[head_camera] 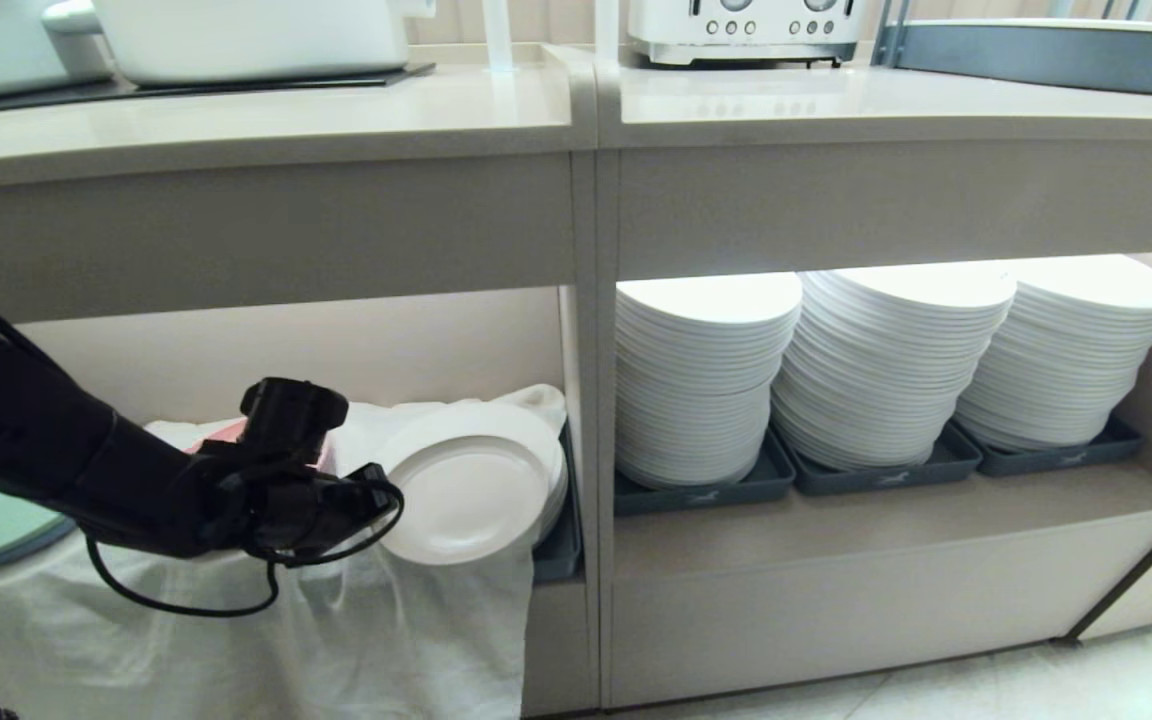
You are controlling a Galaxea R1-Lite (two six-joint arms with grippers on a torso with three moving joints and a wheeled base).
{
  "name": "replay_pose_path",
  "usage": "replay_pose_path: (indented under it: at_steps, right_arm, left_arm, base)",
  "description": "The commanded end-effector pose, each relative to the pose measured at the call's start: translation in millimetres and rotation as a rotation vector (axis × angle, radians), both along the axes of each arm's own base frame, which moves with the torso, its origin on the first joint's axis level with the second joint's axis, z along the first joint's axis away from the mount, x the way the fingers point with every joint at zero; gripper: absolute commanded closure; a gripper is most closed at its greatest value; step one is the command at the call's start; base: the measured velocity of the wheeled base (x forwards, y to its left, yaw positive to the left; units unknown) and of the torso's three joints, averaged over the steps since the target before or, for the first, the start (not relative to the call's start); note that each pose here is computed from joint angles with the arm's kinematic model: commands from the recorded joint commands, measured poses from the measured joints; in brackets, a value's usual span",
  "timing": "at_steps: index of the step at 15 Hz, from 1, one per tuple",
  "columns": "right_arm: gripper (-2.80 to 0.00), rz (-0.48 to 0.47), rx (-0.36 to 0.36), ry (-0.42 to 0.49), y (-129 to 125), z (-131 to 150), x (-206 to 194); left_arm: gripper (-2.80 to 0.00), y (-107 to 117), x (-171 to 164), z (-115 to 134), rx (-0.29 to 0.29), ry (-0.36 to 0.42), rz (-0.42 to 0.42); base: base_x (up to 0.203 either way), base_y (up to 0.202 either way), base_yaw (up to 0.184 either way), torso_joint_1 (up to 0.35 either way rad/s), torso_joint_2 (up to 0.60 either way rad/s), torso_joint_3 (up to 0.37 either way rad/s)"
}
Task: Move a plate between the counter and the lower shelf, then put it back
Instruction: Pick up the plate in the cupboard
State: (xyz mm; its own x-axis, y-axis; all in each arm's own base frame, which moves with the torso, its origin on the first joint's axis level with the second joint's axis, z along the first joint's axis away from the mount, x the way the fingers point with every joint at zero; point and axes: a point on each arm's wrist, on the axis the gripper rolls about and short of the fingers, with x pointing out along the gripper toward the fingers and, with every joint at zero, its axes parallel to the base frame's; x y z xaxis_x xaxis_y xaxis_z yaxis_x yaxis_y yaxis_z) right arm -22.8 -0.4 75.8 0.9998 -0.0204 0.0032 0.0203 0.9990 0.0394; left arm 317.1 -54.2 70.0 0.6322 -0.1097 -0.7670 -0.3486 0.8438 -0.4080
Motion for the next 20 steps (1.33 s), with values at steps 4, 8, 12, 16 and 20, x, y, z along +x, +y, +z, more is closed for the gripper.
replay_pose_path:
  at_steps: [4, 8, 12, 16, 20]
  right_arm:
    - [0.00, 0.000, 0.001, -0.001, 0, 0, 0]
    - [0.00, 0.000, 0.001, -0.001, 0, 0, 0]
    - [0.00, 0.000, 0.001, 0.000, 0, 0, 0]
    - [0.00, 0.000, 0.001, 0.000, 0, 0, 0]
    - [0.00, 0.000, 0.001, -0.001, 0, 0, 0]
  left_arm:
    - [0.00, 4, -19, 6, -0.006, 0.000, 0.008]
    - [0.00, 9, -34, 9, -0.007, 0.008, 0.019]
    - [0.00, 18, -49, 13, -0.006, 0.007, 0.043]
    - [0.00, 25, -66, 17, -0.009, 0.005, 0.060]
    - [0.00, 27, -81, 23, -0.011, -0.009, 0.060]
  base:
    - [0.000, 0.000, 0.000, 0.000, 0.00, 0.000]
    - [0.000, 0.000, 0.000, 0.000, 0.00, 0.000]
    - [0.000, 0.000, 0.000, 0.000, 0.00, 0.000]
    - [0.000, 0.000, 0.000, 0.000, 0.00, 0.000]
    - [0.000, 0.000, 0.000, 0.000, 0.00, 0.000]
